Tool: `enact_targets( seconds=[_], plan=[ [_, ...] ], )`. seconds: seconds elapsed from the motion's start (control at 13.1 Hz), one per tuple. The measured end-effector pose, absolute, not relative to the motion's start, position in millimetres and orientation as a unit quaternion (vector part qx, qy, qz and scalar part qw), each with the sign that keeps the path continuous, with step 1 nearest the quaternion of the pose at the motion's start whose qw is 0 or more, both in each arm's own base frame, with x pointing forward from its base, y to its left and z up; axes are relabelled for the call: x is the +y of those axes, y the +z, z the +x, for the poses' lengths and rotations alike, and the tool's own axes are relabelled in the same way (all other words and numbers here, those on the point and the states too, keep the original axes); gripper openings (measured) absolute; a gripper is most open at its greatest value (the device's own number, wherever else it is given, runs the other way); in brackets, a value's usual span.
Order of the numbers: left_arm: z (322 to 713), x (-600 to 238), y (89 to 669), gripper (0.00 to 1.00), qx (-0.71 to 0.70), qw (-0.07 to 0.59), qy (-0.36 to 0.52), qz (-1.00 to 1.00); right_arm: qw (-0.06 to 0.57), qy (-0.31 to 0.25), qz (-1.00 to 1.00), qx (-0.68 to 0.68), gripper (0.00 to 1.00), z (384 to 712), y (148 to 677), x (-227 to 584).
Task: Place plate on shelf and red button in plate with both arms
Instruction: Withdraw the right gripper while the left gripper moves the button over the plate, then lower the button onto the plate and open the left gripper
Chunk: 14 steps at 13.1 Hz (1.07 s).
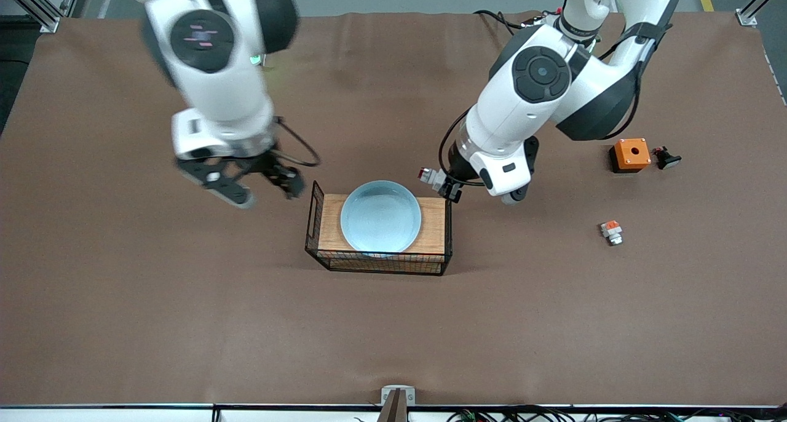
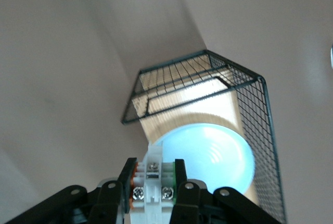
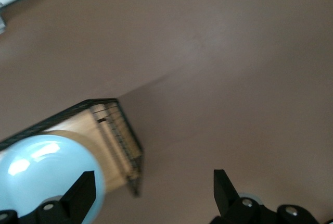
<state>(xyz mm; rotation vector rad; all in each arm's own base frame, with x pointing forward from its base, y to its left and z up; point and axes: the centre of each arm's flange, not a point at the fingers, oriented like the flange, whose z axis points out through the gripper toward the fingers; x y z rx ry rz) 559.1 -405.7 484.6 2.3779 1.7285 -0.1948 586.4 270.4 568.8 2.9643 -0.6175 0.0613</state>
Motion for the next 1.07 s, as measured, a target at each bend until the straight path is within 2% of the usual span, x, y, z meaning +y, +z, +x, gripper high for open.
enact_targets(
  seconds=[0.31, 0.54, 0.77, 1.07],
  plan=[
    [556.0, -436.7, 467.3, 0.33, 0.654, 0.115, -0.083, 0.743, 0.062, -0.016, 0.996, -0.069, 1.00, 600.1, 610.2, 124.9],
    [565.4, -450.7, 446.1, 0.33, 0.691, 0.113, -0.095, 0.708, 0.041, -0.031, 0.999, -0.015, 1.00, 598.1, 626.5, 38.2],
    [571.3, -468.2, 403.8, 0.33, 0.715, 0.110, -0.077, 0.686, 0.036, -0.034, 0.999, 0.000, 1.00, 587.0, 636.4, -7.8],
    [556.3, -501.0, 356.3, 0.33, 0.725, 0.095, -0.052, 0.680, 0.034, -0.042, 0.999, -0.008, 1.00, 582.5, 634.4, -34.1]
  ],
)
